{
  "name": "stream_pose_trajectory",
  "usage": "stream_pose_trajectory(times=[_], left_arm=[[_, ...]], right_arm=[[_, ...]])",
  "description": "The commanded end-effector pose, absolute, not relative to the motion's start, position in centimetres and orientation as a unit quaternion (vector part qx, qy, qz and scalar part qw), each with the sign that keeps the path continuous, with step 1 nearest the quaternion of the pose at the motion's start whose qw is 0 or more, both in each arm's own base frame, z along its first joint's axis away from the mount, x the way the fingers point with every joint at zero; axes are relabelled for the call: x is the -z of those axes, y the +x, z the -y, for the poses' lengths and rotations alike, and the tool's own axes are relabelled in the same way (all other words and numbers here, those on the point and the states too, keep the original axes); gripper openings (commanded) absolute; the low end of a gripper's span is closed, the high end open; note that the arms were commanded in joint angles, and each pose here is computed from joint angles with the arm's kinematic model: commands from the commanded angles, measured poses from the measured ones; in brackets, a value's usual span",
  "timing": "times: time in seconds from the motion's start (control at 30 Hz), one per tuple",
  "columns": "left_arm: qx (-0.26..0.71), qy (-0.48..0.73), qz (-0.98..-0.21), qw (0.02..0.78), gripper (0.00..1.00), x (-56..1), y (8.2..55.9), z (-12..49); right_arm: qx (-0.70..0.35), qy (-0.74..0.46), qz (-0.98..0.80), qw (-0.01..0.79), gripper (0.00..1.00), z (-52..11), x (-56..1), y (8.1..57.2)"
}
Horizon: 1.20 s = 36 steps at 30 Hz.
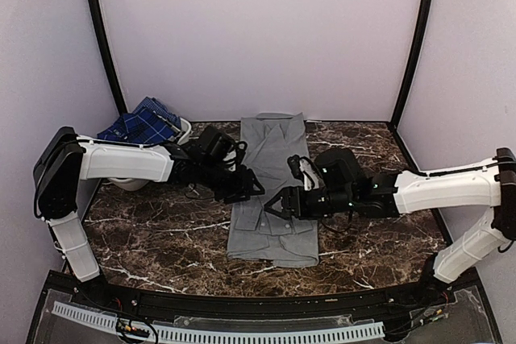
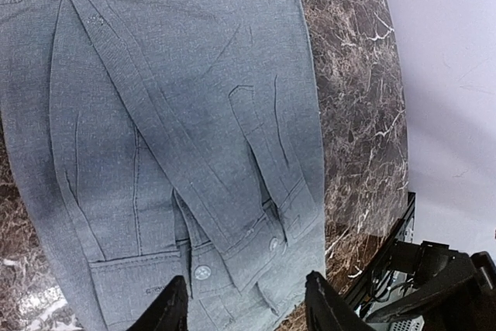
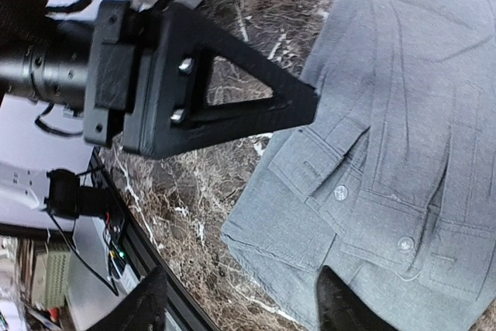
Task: Fold and stack the long sleeve shirts
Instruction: Adjust the sleeve at the center of the board, then move the rectangle-folded shirt to the center of the board.
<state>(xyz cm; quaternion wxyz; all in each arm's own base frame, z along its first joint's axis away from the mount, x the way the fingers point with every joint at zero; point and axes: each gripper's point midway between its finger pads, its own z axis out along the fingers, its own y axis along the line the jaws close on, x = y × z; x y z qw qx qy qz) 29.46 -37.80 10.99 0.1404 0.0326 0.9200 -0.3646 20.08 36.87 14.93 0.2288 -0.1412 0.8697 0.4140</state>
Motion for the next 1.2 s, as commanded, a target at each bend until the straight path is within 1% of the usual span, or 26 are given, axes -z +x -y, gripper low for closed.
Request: stream_pose_trajectory(times=[0.0,0.07,0.1,0.27,0.4,0.53,0.73,0.87,1.0,1.17], left_arm=[[0.349,0.04,-0.925,0.148,0.49,-11.3,29.6,36.7],[0.338,0.038,-0.93,0.14,0.46,-10.5,29.4,35.7],[0.338,0.037,-0.93,0.14,0.43,-10.4,29.5,35.3],[0.351,0.053,-0.928,0.112,0.39,-8.9,27.3,34.2],[0.371,0.058,-0.925,0.06,0.33,-7.7,24.6,33.9],[0.375,0.067,-0.925,0.013,0.32,-6.9,21.7,33.2],[0.368,0.055,-0.927,-0.043,0.32,-4.7,17.9,32.4],[0.347,0.057,-0.933,-0.072,0.32,-3.0,15.5,32.5],[0.311,0.045,-0.945,-0.091,0.32,-1.3,13.8,31.4],[0.29,0.025,-0.951,-0.105,0.32,-1.0,12.2,30.3]], right_arm=[[-0.329,-0.156,-0.9,0.24,0.5,-35.0,-12.8,22.1],[-0.319,-0.158,-0.905,0.232,0.42,-34.6,-11.8,22.7],[-0.317,-0.158,-0.907,0.228,0.39,-34.5,-11.4,22.8],[-0.325,-0.166,-0.91,0.197,0.34,-34.1,-9.6,22.0],[-0.329,-0.166,-0.917,0.153,0.33,-33.8,-7.7,20.4],[-0.323,-0.164,-0.926,0.108,0.32,-32.7,-5.6,18.5],[-0.323,-0.153,-0.931,0.078,0.32,-31.4,-4.5,16.8],[-0.34,-0.141,-0.928,0.057,0.32,-30.6,-3.7,15.4],[-0.331,-0.138,-0.933,0.043,0.32,-29.4,-2.6,14.2],[-0.331,-0.137,-0.933,0.032,0.32,-28.0,-2.9,12.8]])
